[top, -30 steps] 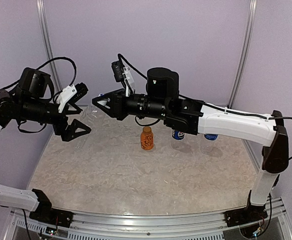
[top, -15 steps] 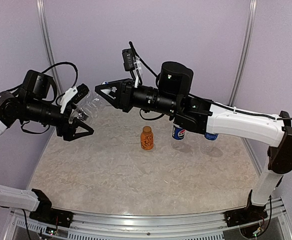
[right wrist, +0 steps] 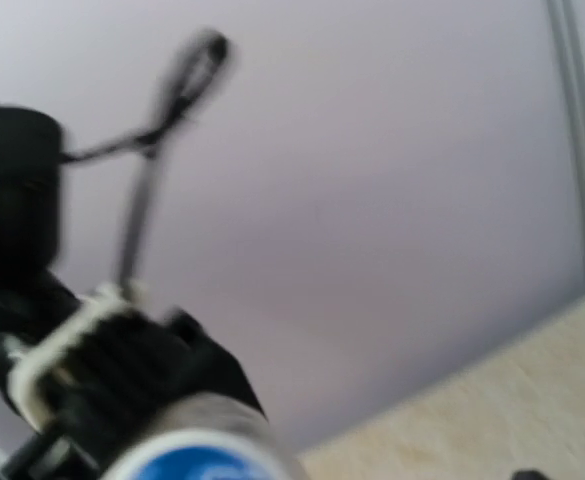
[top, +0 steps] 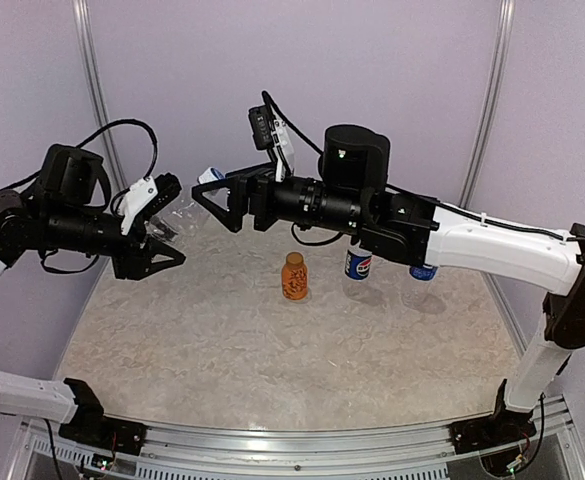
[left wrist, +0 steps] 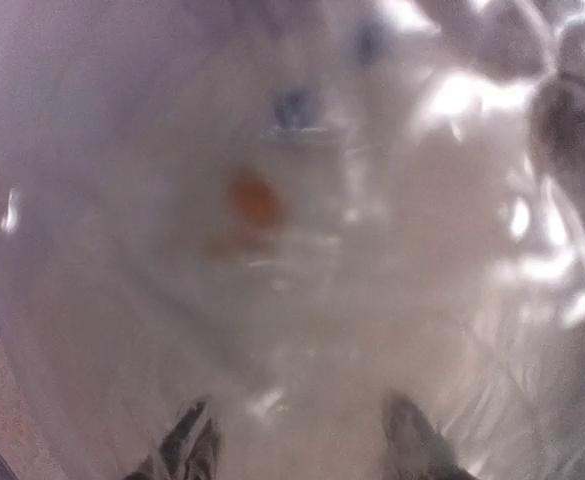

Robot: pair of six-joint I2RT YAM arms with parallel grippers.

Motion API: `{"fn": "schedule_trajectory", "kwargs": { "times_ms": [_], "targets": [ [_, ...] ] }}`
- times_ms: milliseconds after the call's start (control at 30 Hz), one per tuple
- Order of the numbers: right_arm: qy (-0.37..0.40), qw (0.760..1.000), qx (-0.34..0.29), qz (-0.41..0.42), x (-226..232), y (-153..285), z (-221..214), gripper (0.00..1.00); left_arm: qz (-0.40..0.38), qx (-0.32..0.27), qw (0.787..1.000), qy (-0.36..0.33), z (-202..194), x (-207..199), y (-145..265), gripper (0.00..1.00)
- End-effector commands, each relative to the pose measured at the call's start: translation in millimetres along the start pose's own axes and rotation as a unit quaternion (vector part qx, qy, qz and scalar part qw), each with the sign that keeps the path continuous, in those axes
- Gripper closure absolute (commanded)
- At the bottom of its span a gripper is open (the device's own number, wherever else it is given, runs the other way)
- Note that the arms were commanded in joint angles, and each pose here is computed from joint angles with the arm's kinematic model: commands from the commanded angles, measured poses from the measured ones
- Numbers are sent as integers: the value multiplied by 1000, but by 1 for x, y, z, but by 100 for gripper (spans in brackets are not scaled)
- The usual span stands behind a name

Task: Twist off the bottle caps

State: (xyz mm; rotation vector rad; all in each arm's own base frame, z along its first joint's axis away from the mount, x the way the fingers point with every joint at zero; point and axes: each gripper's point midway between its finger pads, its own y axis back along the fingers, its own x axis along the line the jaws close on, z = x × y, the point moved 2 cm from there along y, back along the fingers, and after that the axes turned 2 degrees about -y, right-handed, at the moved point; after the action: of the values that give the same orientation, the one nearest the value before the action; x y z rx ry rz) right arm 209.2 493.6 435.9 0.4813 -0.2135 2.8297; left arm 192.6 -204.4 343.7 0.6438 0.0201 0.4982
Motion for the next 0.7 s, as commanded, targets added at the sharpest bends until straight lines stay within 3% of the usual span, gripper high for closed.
{"fn": "schedule_trajectory", "kwargs": {
  "times_ms": [0,100,200,300,433,533,667],
  "targets": [
    [16,998,40,-40,2,32,5,4,140,37,982,-122,-9,34,-4,55],
    [4,995,77,-57,-4,42,-9,3,245,33,937,-246,0,57,-3,55],
    [-17,992,108,-68,-9,43,-22,7,342,-2,867,-361,24,69,7,55],
    [-38,990,114,-72,-16,46,-30,12,386,-28,825,-411,36,71,16,55],
    [-53,992,97,-61,-26,49,-25,26,395,-26,811,-430,35,70,13,55],
    [-59,992,107,-23,-20,41,-31,39,384,-11,816,-432,27,69,7,55],
    [-61,992,114,-8,-19,34,-36,43,378,-3,818,-433,23,68,2,55]
  ]
}}
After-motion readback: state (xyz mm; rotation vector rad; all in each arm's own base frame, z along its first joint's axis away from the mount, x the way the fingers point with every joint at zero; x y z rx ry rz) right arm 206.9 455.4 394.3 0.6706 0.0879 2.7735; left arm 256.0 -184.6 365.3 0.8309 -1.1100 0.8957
